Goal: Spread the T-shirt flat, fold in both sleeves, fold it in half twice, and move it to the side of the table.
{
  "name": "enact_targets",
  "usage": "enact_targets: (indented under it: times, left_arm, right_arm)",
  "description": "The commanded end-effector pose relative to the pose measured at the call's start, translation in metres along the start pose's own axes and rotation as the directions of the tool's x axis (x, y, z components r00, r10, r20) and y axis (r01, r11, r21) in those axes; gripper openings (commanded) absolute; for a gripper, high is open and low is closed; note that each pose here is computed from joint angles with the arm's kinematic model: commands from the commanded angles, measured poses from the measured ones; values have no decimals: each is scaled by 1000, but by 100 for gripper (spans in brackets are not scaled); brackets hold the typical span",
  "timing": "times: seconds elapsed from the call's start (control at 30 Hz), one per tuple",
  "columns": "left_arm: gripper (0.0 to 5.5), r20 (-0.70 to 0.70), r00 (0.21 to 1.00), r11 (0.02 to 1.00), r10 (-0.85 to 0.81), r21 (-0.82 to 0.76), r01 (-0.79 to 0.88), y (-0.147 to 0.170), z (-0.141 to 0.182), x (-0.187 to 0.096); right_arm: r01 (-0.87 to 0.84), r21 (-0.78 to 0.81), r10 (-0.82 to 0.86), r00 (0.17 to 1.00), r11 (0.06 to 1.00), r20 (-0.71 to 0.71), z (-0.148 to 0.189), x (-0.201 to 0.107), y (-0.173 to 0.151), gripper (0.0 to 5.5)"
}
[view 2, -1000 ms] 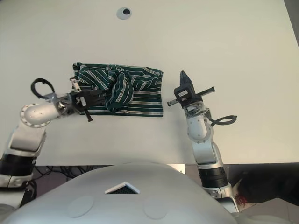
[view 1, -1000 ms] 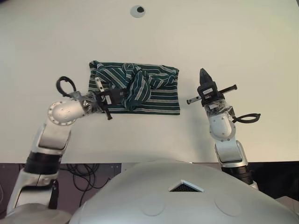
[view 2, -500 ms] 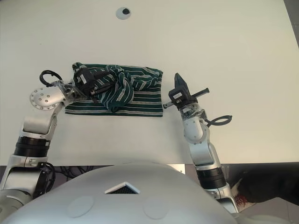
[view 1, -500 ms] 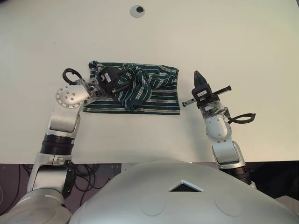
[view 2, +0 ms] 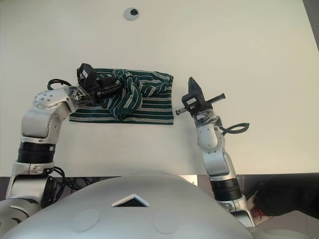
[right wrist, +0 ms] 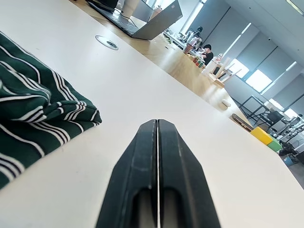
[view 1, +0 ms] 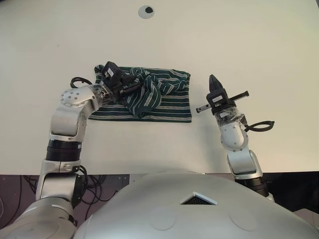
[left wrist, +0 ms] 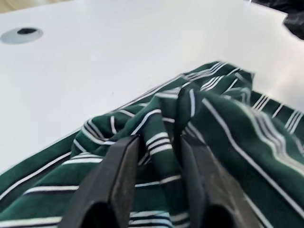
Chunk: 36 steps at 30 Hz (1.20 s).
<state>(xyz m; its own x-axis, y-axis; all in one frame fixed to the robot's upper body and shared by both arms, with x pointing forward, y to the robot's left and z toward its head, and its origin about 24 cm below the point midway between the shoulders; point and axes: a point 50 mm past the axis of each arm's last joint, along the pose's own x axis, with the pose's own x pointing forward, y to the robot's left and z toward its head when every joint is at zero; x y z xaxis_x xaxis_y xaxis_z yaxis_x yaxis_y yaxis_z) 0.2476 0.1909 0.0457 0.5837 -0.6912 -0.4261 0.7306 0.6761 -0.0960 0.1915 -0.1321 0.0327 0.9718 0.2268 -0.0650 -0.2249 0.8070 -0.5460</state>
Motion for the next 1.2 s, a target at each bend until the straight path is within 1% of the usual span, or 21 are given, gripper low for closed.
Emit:
enact_targets:
  times: [0.03, 0.1, 0.2, 0.27, 0.3, 0.37, 0.43, 0.47, 0.53, 0.63, 0.7, 0.83, 1.03, 1.13, 1.2]
  left_arm:
    - [81, -49, 999, 999, 22, 42, -20, 6, -1, -2]
    - [45, -59, 998, 997, 37, 65, -33, 7, -2, -2]
    - [6, -94, 992, 992, 84, 106, -74, 13, -8, 0]
    - [2, -95, 991, 988, 99, 128, -87, 14, -10, 1]
    - [2, -51, 993, 986, 107, 136, -99, 15, -4, 1]
    - [2, 149, 987, 986, 63, 143, -84, 10, 24, -1]
    - [2, 366, 930, 996, 2, 83, -35, 3, 60, -12]
    - [2, 449, 893, 998, -14, 58, -13, 1, 76, -20]
    - [2, 531, 847, 999, -33, 26, 23, -1, 94, -32]
    - [2, 576, 816, 999, -42, 3, 50, -3, 108, -45]
    - [2, 596, 803, 1000, -21, 0, 27, -3, 114, -48]
    - [2, 668, 744, 1000, 11, -9, -6, 0, 126, -59]
    - [2, 757, 653, 999, 16, 14, -40, 4, 138, -80]
    - [2, 797, 604, 1000, -7, -1, 12, 5, 141, -89]
    - [2, 803, 596, 999, -12, -13, 37, 5, 140, -88]
  right_arm:
    - [4, -9, -4, 1000, 1000, 4, 1, 3, -1, 0]
    - [4, -10, -4, 1000, 1000, 4, 0, 4, -1, 0]
    - [5, -11, -5, 1000, 1000, 5, 0, 5, -2, 0]
    - [7, -10, -6, 1000, 1000, 8, 0, 6, -2, 0]
    - [6, -11, -6, 1000, 1000, 9, 0, 7, -2, 0]
    - [5, -11, -5, 1000, 1000, 10, 0, 8, -2, 0]
    - [6, -10, -5, 1000, 1000, 12, 0, 9, -1, 0]
    - [6, -9, -6, 1000, 1000, 12, 0, 10, -1, 0]
    - [6, -8, -6, 1000, 1000, 14, 0, 11, 0, 0]
    - [4, -7, -4, 1000, 1000, 17, 0, 13, 0, 0]
    - [5, -6, -5, 1000, 1000, 20, 1, 14, 1, 0]
    - [9, 5, -10, 999, 1000, 37, 3, 17, 0, 0]
    - [-13, 130, 6, 999, 991, 51, 6, 18, -1, 0]
    - [-53, 153, 42, 996, 987, 73, 9, 18, 3, 0]
    - [-87, 176, 72, 993, 981, 94, 11, 17, 6, 0]
